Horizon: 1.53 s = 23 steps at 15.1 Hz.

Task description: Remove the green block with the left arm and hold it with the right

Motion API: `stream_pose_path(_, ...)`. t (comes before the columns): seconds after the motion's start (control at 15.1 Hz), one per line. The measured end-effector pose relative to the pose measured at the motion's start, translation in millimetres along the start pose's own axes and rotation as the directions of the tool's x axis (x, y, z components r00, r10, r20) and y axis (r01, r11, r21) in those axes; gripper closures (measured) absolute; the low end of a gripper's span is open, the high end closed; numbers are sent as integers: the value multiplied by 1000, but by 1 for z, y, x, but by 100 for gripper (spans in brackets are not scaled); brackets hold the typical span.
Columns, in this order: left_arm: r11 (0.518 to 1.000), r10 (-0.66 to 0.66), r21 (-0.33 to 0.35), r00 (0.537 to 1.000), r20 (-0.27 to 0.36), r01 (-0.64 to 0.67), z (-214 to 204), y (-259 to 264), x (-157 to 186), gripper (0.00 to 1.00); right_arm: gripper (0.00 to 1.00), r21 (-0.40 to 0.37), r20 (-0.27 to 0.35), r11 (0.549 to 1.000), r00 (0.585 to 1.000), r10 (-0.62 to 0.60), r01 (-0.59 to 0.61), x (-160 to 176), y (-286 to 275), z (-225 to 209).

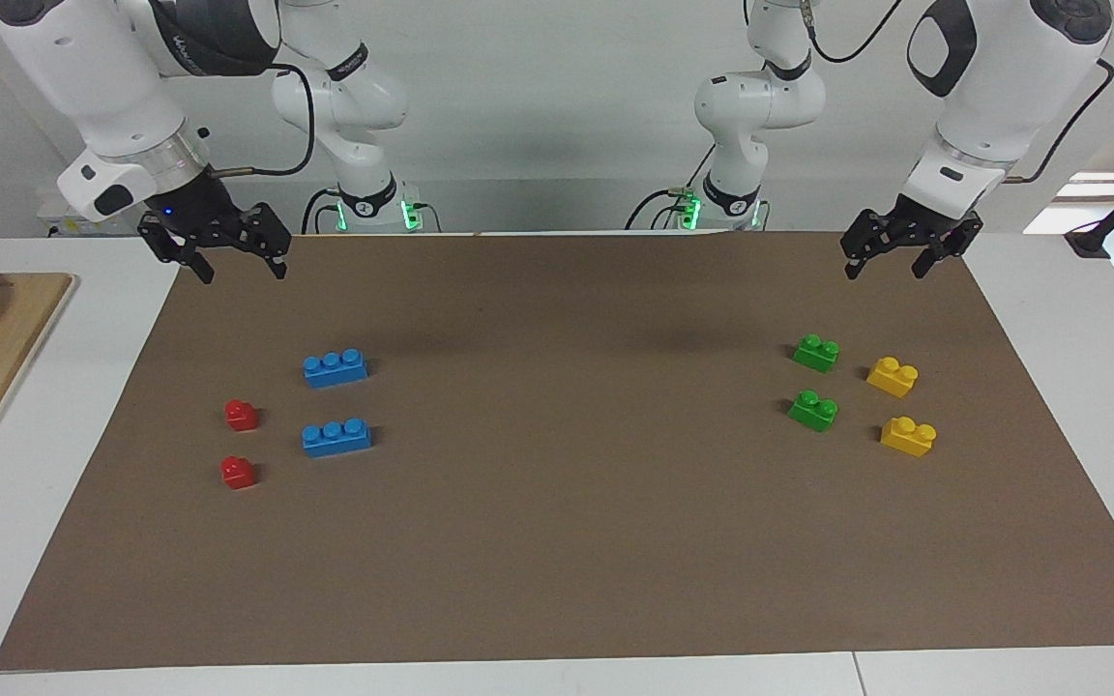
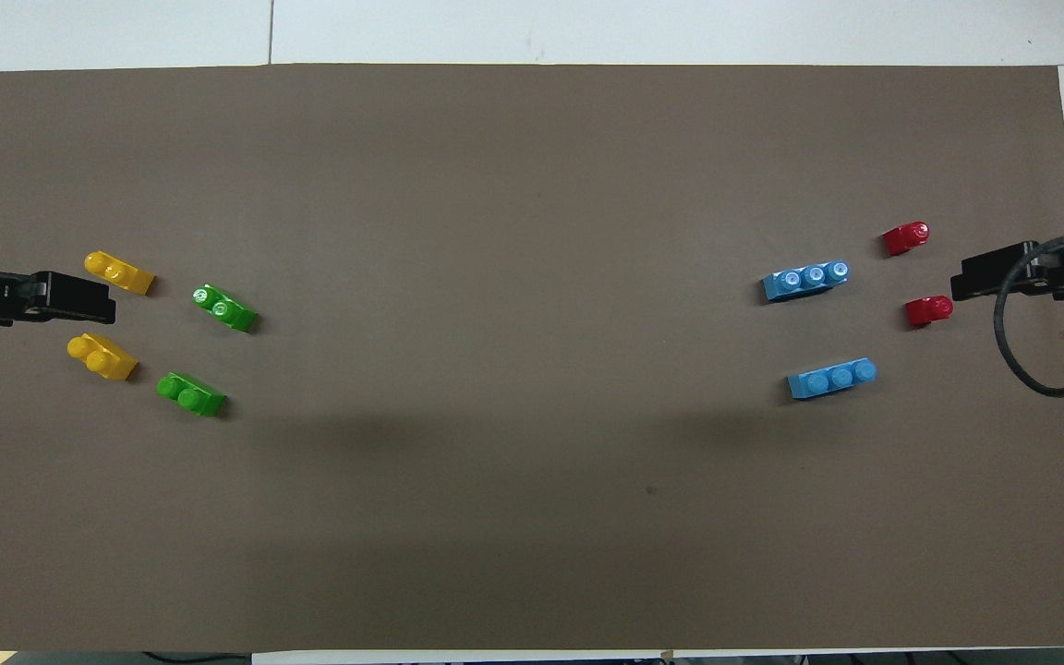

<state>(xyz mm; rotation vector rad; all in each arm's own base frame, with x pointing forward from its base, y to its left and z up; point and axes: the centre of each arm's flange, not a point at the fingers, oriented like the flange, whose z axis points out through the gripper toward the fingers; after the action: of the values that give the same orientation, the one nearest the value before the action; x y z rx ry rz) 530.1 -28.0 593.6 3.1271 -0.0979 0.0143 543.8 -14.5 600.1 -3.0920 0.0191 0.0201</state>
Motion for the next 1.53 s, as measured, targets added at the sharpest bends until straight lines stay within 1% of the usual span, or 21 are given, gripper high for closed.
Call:
stream_pose_path(0.2,1000,0,0,1000,-3,0,-3,0,-2,0,0,-30,4,999,1000,-13,14,0,-3,1)
stream_pose_path(0.6,1000,0,0,1000,-4,0,-4,0,-2,0,0,-43,8,999,1000,-19,19,0,-5,2)
stream_pose_path(1.0,1000,0,0,1000,-4,0,-4,0,-3,0,0,-85,12,996,999,-36,37,0,0,1)
stream_pose_path(1.53,1000,1,1,1000,-5,-1,-5,1,-3,0,0,-87,12,995,999,-44,45,0,0,1)
